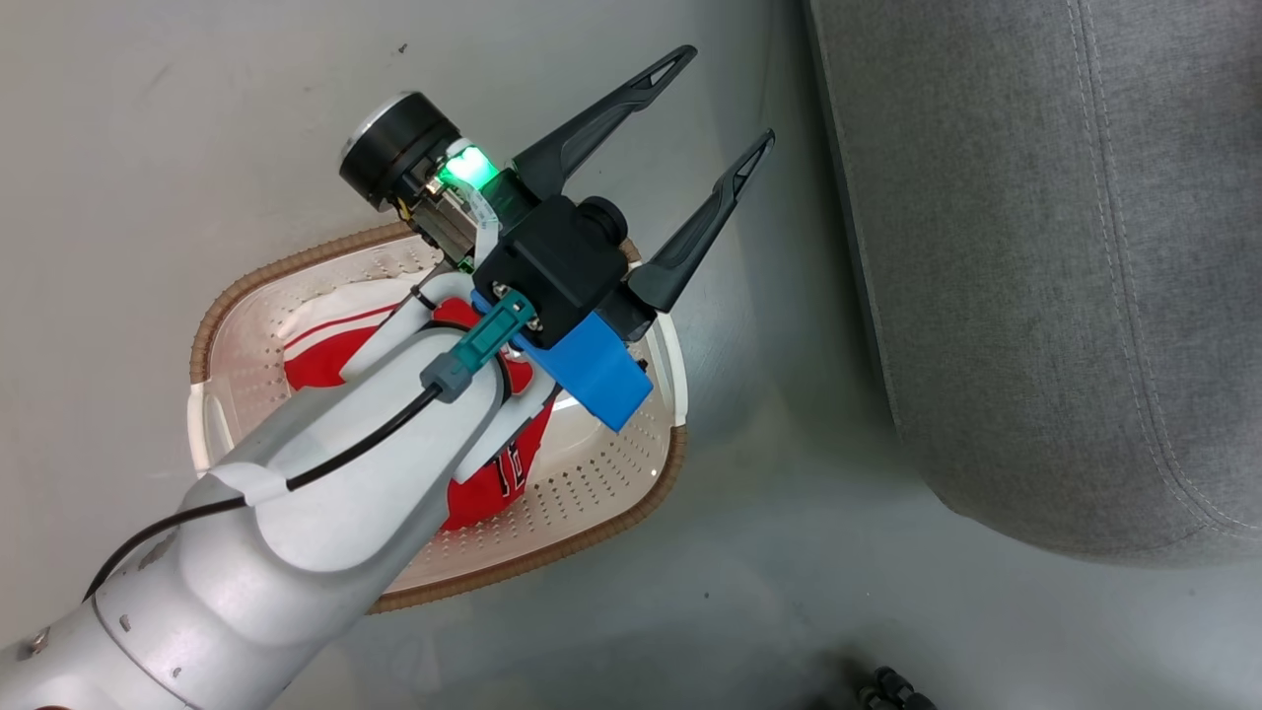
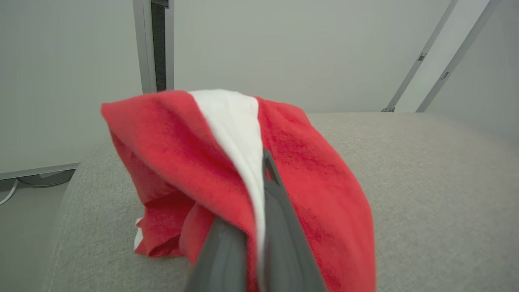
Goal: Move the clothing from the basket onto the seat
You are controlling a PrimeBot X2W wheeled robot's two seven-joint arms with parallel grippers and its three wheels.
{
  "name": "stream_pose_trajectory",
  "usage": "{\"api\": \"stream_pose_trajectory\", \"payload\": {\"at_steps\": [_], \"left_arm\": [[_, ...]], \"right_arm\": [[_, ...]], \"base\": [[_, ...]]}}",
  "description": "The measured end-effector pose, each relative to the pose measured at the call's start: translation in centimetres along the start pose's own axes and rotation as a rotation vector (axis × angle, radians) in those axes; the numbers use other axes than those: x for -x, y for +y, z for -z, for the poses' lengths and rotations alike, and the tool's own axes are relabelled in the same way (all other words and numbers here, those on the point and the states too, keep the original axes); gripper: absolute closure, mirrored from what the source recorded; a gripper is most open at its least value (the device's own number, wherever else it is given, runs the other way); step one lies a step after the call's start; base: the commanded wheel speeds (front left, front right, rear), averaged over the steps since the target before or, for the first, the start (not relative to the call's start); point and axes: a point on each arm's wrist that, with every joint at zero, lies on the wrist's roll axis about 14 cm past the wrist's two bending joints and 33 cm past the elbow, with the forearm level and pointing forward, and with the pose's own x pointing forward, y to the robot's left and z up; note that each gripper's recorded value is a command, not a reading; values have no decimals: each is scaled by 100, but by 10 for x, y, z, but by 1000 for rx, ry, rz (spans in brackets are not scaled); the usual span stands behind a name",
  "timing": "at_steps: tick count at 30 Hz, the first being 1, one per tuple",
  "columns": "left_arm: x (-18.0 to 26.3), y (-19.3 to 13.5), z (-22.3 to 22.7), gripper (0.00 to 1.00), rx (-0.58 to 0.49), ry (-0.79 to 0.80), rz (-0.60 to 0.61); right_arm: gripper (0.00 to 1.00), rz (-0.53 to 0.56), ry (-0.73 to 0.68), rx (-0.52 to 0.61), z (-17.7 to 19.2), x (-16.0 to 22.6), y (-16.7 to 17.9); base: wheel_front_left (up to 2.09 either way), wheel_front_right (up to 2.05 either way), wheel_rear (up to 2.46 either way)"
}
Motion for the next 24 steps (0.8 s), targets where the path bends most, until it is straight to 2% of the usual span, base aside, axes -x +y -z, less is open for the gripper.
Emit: {"api": "stream_pose_trajectory", "payload": {"at_steps": [5,6,7,12,20,24], "left_arm": [[1,1,0,0,-1,0,-7],[1,2,-1,0,0,-1,-8],[1,2,-2,0,-2,-1,-9],[1,-1,-14,0,-15,-21,-11],[10,-12,-40,0,-36,-47,-28],[18,-19,-53,0,-43,-52,-47]], "right_arm": [[100,0,62,-31,22,7,5],[75,1,70,-37,24,8,5],[2,0,73,-38,25,9,5],[0,0,71,-47,21,21,2],[0,-65,108,-1,27,64,6],[0,-77,88,-13,17,85,4]], "base": [[0,0,0],[0,0,0],[0,0,0],[0,0,0],[0,0,0],[0,0,0]]}}
